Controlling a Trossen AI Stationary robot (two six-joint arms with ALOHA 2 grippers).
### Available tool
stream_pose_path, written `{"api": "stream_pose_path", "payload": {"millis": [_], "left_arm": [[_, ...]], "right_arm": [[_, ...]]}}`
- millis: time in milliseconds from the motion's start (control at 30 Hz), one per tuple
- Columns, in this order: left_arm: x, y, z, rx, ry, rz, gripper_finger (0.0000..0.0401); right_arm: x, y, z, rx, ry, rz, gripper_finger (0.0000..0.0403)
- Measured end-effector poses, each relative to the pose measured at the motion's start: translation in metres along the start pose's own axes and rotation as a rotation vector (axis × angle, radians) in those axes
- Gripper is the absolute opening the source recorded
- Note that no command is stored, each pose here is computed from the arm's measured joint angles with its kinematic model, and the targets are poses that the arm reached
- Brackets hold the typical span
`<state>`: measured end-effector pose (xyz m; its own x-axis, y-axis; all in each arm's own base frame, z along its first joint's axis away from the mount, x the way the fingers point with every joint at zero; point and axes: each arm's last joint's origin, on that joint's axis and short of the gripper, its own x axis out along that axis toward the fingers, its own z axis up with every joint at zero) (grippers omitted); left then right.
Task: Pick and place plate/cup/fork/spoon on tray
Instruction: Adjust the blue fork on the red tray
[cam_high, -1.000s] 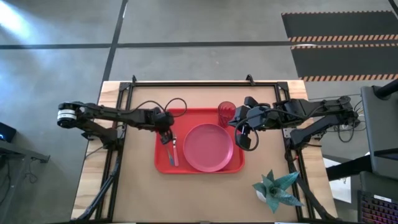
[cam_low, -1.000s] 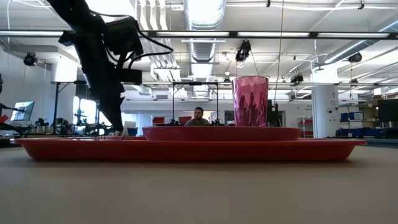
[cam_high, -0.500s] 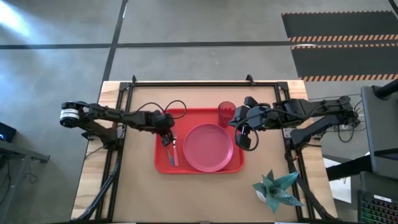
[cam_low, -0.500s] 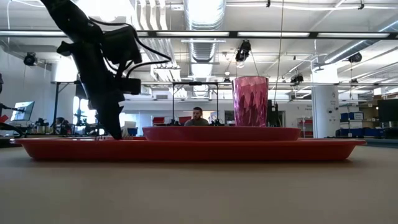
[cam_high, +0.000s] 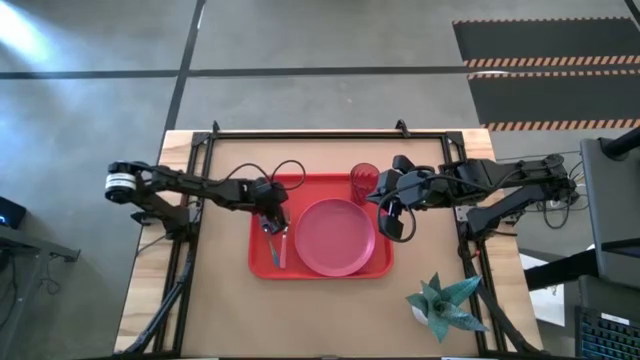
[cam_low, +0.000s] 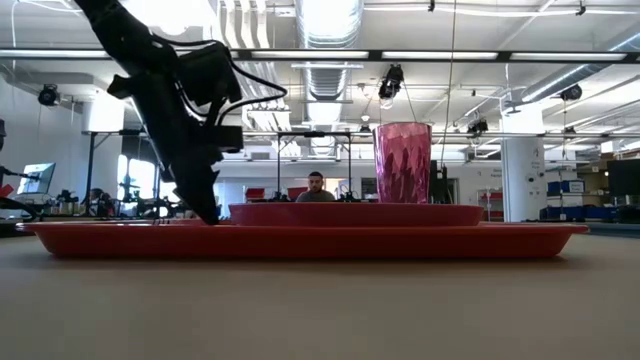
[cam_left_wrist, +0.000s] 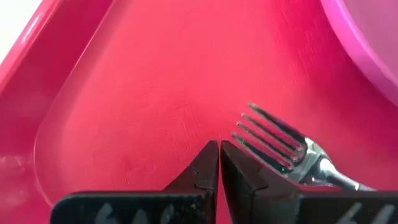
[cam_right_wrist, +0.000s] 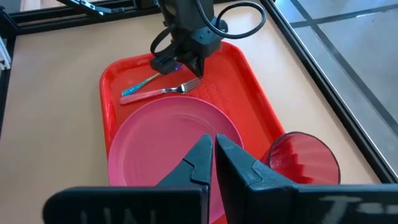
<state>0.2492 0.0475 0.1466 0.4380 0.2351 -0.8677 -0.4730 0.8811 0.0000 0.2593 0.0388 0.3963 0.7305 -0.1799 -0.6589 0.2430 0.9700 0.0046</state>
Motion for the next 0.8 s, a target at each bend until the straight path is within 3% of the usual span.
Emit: {"api": "stream_pose_path", "payload": {"millis": [200,433,800], "left_arm": [[-0.009,0.002,-0.002,-0.011,0.031,0.007,0.0],[-0.036,0.01,-0.011,-0.058,0.088,0.09,0.0],[-0.047,-0.009,-0.014,-0.136,0.035,-0.107,0.0]], "right_arm": [[0.0,0.0,-0.001,-0.002,0.005,-0.002,0.0009],[0.0,0.0,-0.001,-0.002,0.007,-0.002,0.0009],[0.0,-0.001,0.0,-0.005,-0.007,-0.024,0.0009]]}}
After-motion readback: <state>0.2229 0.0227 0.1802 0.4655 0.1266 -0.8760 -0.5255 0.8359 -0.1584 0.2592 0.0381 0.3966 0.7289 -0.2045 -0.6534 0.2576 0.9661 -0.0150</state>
